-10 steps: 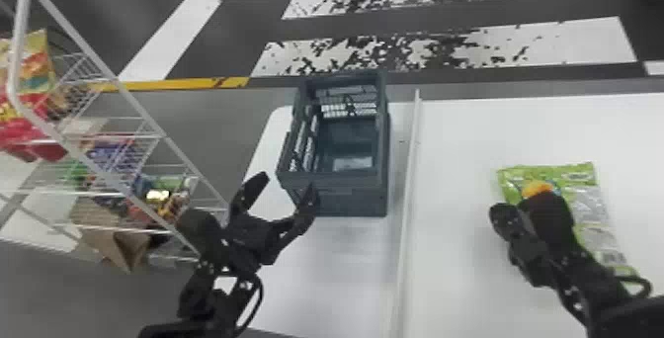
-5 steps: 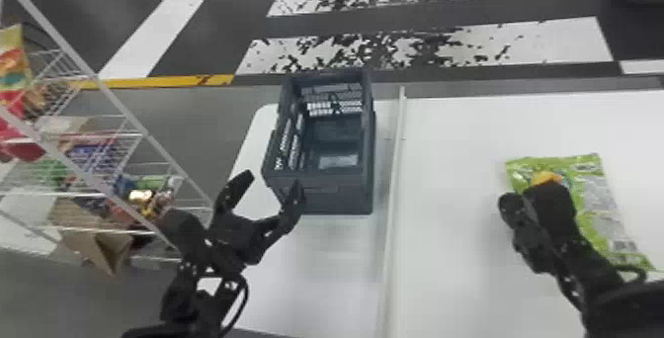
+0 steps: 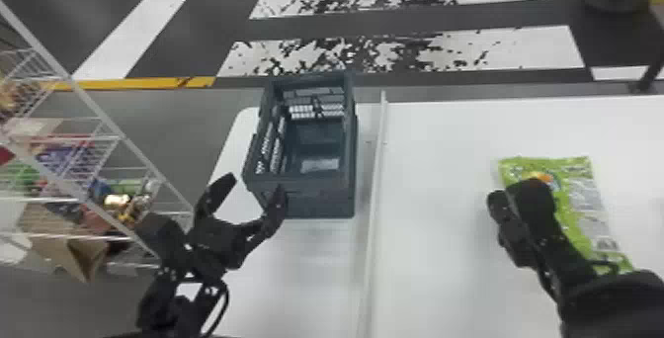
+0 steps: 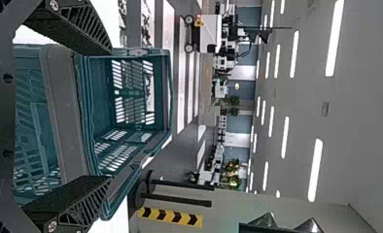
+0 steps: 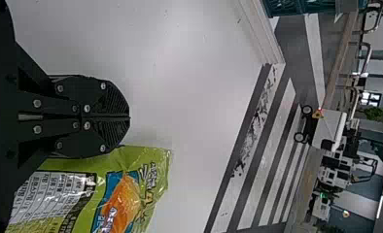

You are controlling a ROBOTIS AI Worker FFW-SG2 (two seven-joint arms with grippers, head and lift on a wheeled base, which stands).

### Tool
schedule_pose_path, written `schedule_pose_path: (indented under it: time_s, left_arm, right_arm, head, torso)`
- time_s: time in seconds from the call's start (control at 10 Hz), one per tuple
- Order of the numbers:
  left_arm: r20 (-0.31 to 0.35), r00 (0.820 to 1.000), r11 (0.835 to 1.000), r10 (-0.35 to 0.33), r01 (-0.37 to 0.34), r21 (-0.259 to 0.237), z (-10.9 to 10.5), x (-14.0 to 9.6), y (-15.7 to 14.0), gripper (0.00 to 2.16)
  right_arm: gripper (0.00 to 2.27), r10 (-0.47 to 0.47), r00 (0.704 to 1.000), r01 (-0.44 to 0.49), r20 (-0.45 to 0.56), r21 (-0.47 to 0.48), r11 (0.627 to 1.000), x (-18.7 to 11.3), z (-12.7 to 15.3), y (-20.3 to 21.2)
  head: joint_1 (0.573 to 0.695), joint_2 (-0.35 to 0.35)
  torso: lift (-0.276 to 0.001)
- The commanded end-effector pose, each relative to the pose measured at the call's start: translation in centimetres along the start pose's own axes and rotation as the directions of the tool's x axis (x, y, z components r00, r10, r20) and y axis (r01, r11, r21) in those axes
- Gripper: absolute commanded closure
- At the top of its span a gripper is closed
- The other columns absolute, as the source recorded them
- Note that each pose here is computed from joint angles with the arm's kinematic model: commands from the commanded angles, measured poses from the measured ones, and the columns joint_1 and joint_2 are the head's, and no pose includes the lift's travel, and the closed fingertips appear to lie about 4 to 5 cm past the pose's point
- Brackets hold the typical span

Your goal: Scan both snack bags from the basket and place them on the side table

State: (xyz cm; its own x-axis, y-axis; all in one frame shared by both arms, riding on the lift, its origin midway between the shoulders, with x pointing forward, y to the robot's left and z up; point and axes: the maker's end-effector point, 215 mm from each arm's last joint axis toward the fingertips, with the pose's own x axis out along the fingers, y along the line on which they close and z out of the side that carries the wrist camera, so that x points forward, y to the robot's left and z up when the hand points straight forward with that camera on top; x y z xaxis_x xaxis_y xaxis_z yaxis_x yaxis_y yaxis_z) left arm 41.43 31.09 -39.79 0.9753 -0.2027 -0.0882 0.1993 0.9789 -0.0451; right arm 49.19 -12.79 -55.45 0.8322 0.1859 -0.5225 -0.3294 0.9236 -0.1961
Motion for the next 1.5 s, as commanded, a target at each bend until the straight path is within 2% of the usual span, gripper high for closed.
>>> schedule_pose_path:
  time_s: [0.0, 0.1, 0.2, 0.3, 0.4, 0.5, 0.7, 1.0, 1.2, 1.4]
  left_arm:
    - [-0.002, 1.0, 1.0, -0.001, 0.001, 0.001, 0.0, 0.0, 0.0, 0.08]
    - [-0.002, 1.0, 1.0, -0.001, 0.001, 0.001, 0.0, -0.1, 0.0, 0.08]
    - [0.001, 1.0, 1.0, -0.002, 0.002, 0.002, 0.1, 0.0, 0.0, 0.08]
    - [0.008, 1.0, 1.0, -0.011, 0.011, 0.004, 0.5, 0.1, -0.3, 0.08]
    - [0.014, 1.0, 1.0, -0.015, 0.015, 0.009, 0.9, 0.1, -0.4, 0.08]
    - [0.014, 1.0, 1.0, -0.014, 0.014, 0.009, 0.9, 0.1, -0.3, 0.08]
    - [0.02, 1.0, 1.0, -0.003, 0.003, 0.01, 1.1, 0.2, -0.2, 0.08]
    - [0.024, 1.0, 1.0, -0.004, 0.004, 0.003, 1.2, 0.6, -0.7, 0.08]
    - [0.016, 1.0, 1.0, -0.005, 0.005, -0.002, 0.7, 0.6, -0.8, 0.08]
    - [0.011, 1.0, 1.0, -0.004, 0.004, -0.002, 0.5, 0.6, -0.7, 0.08]
  right_arm:
    - [2.13, -0.002, 1.0, 0.002, 0.004, 0.003, 1.0, -0.2, 0.2, 0.0]
    - [2.08, 0.008, 0.998, -0.008, 0.055, 0.01, 1.0, -1.9, 2.2, 0.7]
    - [1.81, 0.012, 0.99, -0.017, 0.141, 0.036, 0.999, -4.4, 6.1, 1.1]
    - [1.18, -0.016, 0.98, 0.006, 0.197, 0.052, 0.999, -6.6, 9.2, -0.1]
    - [0.22, -0.057, 0.99, 0.046, 0.128, 0.087, 0.995, -7.9, 8.6, -2.5]
    - [0.04, -0.112, 0.992, 0.106, 0.05, 0.115, 0.988, -9.0, 6.9, -5.8]
    - [0.02, -0.218, 0.975, 0.222, -0.044, 0.178, 0.959, -11.2, 3.1, -12.7]
    - [0.02, -0.33, 0.935, 0.352, -0.129, 0.244, 0.904, -13.8, -1.9, -20.9]
    - [0.02, -0.372, 0.906, 0.416, -0.201, 0.259, 0.872, -14.4, -5.9, -24.2]
    - [0.02, -0.363, 0.895, 0.424, -0.261, 0.239, 0.874, -13.5, -9.0, -25.0]
  head:
    - [0.695, 0.224]
    - [0.695, 0.223]
    - [0.695, 0.231]
    - [0.695, 0.24]
    - [0.695, 0.249]
    - [0.695, 0.235]
    - [0.695, 0.173]
    - [0.695, 0.01]
    - [0.695, -0.059]
    - [0.695, -0.126]
  torso:
    - [-0.075]
    - [-0.075]
    - [-0.075]
    - [-0.075]
    - [-0.075]
    - [-0.075]
    - [-0.075]
    - [-0.075]
    - [-0.075]
    - [-0.075]
